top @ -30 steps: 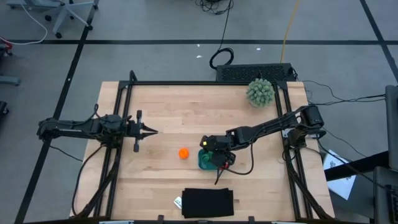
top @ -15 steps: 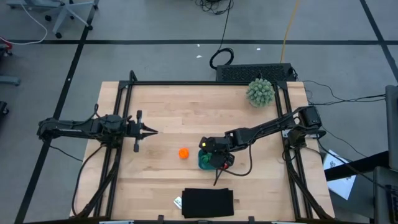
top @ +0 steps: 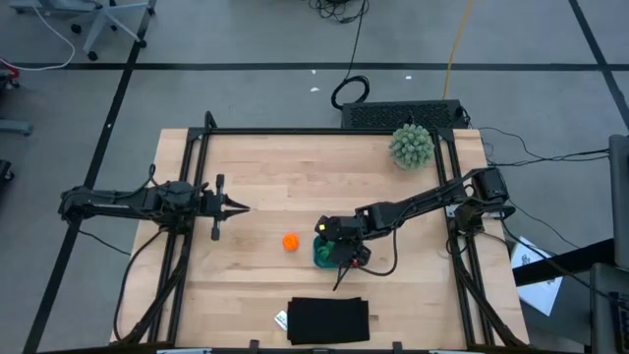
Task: Pick and placing Produce into tupperware
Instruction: Put the watermelon into the blue bin
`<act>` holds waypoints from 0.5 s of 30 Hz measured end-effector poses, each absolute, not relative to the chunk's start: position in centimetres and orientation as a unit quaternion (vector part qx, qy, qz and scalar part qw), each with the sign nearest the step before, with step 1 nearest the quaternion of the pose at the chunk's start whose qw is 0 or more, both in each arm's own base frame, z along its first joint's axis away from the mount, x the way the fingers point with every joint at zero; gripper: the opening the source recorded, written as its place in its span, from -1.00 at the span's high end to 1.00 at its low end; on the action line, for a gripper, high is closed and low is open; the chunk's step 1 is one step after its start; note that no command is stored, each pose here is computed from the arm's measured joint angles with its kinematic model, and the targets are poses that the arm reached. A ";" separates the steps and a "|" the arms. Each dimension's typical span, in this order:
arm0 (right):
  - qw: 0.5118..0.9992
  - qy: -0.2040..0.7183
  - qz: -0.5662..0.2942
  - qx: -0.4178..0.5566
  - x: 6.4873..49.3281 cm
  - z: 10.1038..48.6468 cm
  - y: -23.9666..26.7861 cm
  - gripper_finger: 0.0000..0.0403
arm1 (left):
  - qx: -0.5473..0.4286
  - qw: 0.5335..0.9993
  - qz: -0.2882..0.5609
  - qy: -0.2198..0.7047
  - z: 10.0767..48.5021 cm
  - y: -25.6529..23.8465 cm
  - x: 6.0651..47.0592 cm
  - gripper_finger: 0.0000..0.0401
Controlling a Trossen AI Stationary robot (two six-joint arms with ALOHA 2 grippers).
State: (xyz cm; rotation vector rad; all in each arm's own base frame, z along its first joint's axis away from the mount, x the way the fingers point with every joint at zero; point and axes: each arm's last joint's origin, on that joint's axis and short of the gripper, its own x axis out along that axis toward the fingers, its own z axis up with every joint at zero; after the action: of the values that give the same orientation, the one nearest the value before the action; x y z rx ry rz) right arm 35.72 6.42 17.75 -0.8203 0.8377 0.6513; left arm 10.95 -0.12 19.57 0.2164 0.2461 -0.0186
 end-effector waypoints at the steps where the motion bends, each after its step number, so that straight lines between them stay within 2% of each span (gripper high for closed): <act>1: 0.785 0.389 0.301 -0.377 35.7 17.8 6.4 -0.37 | 0.108 0.987 -0.009 0.123 19.6 -0.1 11.0 0.87; 15: 0.786 0.387 0.307 -0.371 35.7 17.8 6.5 -0.37 | 0.108 0.987 -0.009 0.122 19.6 -0.1 11.0 0.87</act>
State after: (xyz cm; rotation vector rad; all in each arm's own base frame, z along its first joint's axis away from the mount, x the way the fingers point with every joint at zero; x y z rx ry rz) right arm 35.70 6.45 17.75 -0.7998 0.8348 0.6626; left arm 10.95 -0.12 19.57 0.2168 0.2461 -0.0186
